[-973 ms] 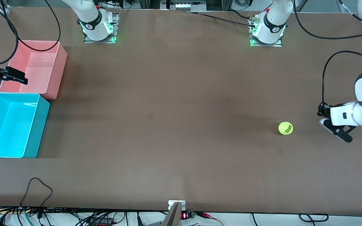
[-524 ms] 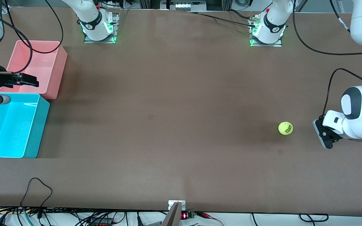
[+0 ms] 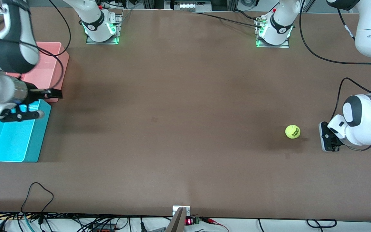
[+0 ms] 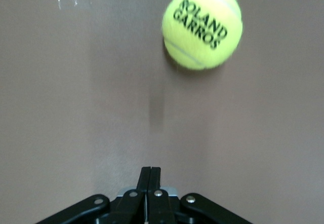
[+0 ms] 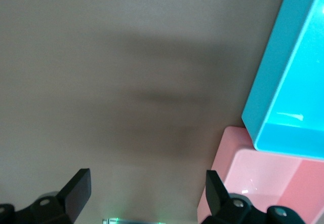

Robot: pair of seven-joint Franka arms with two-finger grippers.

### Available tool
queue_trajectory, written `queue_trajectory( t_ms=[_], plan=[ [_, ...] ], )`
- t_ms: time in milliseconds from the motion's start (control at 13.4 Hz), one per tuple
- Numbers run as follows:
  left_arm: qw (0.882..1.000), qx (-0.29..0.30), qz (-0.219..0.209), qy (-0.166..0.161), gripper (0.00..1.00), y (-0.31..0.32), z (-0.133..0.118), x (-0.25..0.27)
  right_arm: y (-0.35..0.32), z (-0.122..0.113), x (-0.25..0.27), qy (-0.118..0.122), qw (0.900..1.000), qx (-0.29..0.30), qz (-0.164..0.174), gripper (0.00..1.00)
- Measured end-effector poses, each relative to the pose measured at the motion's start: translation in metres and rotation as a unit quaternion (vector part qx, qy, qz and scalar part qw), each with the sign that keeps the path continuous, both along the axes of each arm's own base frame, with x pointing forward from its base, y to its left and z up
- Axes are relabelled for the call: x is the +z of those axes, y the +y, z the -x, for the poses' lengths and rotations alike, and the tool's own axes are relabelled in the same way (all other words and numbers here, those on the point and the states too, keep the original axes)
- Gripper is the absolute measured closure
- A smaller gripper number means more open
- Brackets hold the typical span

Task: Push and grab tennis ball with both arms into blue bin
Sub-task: 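Push the tennis ball with the left gripper toward the right gripper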

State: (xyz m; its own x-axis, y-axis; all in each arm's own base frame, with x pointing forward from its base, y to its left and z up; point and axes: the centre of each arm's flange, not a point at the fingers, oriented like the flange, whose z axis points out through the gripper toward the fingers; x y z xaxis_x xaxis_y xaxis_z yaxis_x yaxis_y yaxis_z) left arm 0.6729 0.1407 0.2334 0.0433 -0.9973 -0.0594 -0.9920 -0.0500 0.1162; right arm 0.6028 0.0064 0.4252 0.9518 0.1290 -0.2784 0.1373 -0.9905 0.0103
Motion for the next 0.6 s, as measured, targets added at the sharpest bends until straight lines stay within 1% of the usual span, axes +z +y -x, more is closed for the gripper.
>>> queue_trajectory(
  t_ms=[225, 299, 524, 599],
  plan=[
    [1.000, -0.005, 0.002, 0.003, 0.99, 0.010, 0.004, -0.005, 0.001, 0.011, -0.054, -0.005, 1.000, 0.003, -0.001, 0.00],
    [1.000, -0.005, 0.004, 0.008, 0.99, 0.009, 0.006, -0.010, 0.002, 0.015, -0.067, -0.006, 1.000, 0.003, -0.002, 0.00],
    [1.000, -0.008, 0.011, 0.026, 0.99, 0.000, 0.014, -0.031, 0.015, 0.025, -0.098, -0.020, 1.000, 0.015, -0.004, 0.00],
    [0.999, -0.008, 0.017, 0.033, 0.99, -0.014, 0.017, -0.038, 0.020, 0.029, -0.107, -0.018, 1.000, 0.019, -0.003, 0.00]
  ],
)
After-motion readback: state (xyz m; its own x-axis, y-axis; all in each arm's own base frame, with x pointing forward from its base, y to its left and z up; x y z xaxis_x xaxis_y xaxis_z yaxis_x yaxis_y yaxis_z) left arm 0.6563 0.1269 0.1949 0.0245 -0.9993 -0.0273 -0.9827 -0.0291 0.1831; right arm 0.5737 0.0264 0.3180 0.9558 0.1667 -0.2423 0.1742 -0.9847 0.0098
